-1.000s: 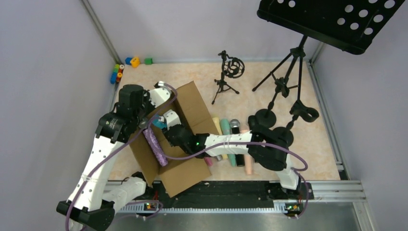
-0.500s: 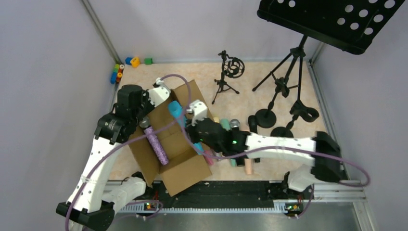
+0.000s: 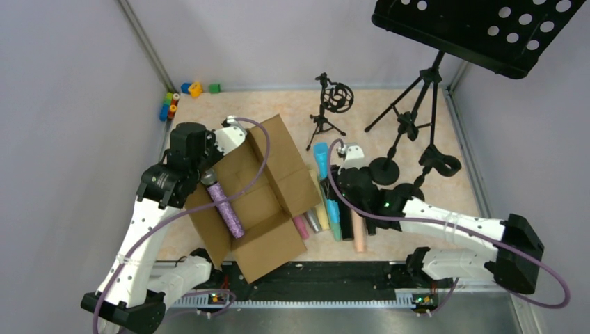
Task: Attach the microphones to the stand
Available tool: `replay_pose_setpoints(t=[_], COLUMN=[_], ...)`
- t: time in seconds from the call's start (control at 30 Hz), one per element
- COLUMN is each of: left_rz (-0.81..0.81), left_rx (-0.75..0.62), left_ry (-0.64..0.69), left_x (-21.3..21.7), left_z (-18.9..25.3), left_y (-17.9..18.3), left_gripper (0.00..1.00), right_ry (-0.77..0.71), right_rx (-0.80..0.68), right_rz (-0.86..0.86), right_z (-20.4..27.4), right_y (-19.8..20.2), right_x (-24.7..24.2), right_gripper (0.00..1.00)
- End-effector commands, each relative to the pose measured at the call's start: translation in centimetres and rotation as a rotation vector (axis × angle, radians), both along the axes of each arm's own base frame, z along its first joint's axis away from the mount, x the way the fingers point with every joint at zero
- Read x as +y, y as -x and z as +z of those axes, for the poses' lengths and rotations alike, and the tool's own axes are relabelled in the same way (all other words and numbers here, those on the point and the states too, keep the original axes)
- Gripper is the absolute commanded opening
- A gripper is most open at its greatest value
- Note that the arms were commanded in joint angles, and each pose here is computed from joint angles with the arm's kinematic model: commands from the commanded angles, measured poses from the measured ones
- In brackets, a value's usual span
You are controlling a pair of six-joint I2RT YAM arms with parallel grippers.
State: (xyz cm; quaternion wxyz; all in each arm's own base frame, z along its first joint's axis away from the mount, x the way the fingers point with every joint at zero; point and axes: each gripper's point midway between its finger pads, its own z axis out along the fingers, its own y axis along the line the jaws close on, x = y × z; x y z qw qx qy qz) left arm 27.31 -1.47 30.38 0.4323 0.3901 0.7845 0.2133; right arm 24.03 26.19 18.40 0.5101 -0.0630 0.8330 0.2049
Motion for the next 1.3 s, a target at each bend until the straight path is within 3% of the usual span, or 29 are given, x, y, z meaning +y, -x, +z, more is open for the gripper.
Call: replay_pose_setpoints(t=[0.0,0.3,0.5,0.63,0.77,0.97,1.13,1.27], left_rz=[0.003,0.003,0.002,0.002,0.001,0.005,0.005,0.006], left_rx=[-0.126,-0.129,-0.124,-0.123,-0.122,-0.123,-0.125,-0.125], left_ry=[0.046,0.045,0.047,0.048,0.046,0.044,0.046,0.051], left_x=[-0.3,-0.2,-0.3,-0.3,-0.3,-0.2,-0.3,-0.3], left_z=[3.6,3.7,3.5,3.5,3.4,3.4,3.4,3.4], left_y=[-0.7,-0.6,-0.7,-0.7,-0.7,-0.7,-0.8,-0.8], left_gripper=[0.0,0.0,0.0,0.0,0.0,0.0,0.0,0.0], right_ry=[-0.024,-0.06,-0.033,-0.019,0.019,-0.099,-0.159,-0.169], right_rx=[0.059,0.153,0.205,0.203,0.153,0.007,-0.117,-0.125], right_rz=[0.041,0.118,0.104,0.09,0.079,0.095,0.224,0.407], right_z=[-2.0,-6.0,-8.8,-9.0,-6.4,3.2,10.0,9.6], right_y=[0.0,-0.2,-0.2,-0.5,-1.4,-1.3,2.9,7.5], right_x=[2.1,6.6,6.9,6.8,6.7,6.7,9.9,14.9], right_gripper=[0.0,0.0,0.34,0.51,0.61,0.62,0.61,0.61])
